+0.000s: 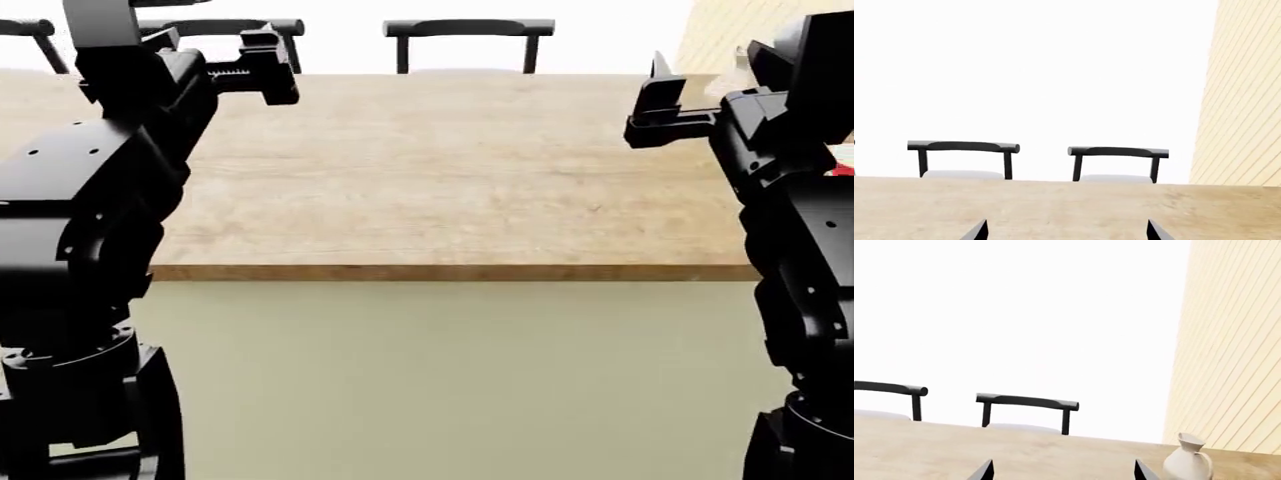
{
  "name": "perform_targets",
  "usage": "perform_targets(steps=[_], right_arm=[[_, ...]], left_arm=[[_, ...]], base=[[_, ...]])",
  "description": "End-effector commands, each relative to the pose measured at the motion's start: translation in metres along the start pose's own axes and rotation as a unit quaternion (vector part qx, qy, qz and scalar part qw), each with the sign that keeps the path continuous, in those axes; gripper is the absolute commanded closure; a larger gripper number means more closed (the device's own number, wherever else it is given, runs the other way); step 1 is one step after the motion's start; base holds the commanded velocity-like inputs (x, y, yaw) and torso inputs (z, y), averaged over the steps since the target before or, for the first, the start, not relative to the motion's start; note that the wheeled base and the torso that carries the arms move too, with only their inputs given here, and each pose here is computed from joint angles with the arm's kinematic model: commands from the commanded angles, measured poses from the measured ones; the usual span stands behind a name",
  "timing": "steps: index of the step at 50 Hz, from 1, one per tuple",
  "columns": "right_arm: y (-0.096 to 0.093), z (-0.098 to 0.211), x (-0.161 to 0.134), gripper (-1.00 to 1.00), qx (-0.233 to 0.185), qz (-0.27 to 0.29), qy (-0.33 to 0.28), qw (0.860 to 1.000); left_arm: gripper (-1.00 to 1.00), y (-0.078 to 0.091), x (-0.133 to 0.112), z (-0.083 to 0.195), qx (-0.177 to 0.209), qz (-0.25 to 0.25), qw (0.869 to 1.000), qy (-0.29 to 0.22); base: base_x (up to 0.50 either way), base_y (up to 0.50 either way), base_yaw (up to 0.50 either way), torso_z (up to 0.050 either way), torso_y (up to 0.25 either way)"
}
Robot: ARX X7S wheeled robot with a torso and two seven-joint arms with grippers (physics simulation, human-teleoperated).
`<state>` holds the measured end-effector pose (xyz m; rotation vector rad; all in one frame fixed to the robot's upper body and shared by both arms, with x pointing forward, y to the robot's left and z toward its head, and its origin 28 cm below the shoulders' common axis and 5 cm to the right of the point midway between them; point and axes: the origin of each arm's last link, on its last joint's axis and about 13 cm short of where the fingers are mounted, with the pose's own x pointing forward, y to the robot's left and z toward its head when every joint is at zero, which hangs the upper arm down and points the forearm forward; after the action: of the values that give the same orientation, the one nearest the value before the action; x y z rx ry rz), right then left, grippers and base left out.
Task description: Pick the jug and cup and place them in the sink. Then turn on the water.
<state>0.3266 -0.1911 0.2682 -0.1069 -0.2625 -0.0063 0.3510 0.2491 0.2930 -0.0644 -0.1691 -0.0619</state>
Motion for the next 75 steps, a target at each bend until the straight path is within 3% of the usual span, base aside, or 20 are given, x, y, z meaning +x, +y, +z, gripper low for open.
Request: perform_targets(steps=[1, 75], right_arm=[[0.0002, -0.0030, -0.0016, -1.00, 0.002, 0.002, 0.004, 1.000], [0.0022, -0.0066, -0.0048, -1.00, 0.013, 0.009, 0.010, 1.000]], left_arm=[[-1.00, -0.0009, -0.0026, -0.0011, 0.001, -0.010, 1.000, -0.001], [-1.00, -0.0025, -0.0040, -0.0075, -0.005, -0.015, 1.000, -0.008]], base=[[0.00, -0.50, 0.00, 0.000, 0.000], [0.00, -0.50, 0.00, 0.000, 0.000]])
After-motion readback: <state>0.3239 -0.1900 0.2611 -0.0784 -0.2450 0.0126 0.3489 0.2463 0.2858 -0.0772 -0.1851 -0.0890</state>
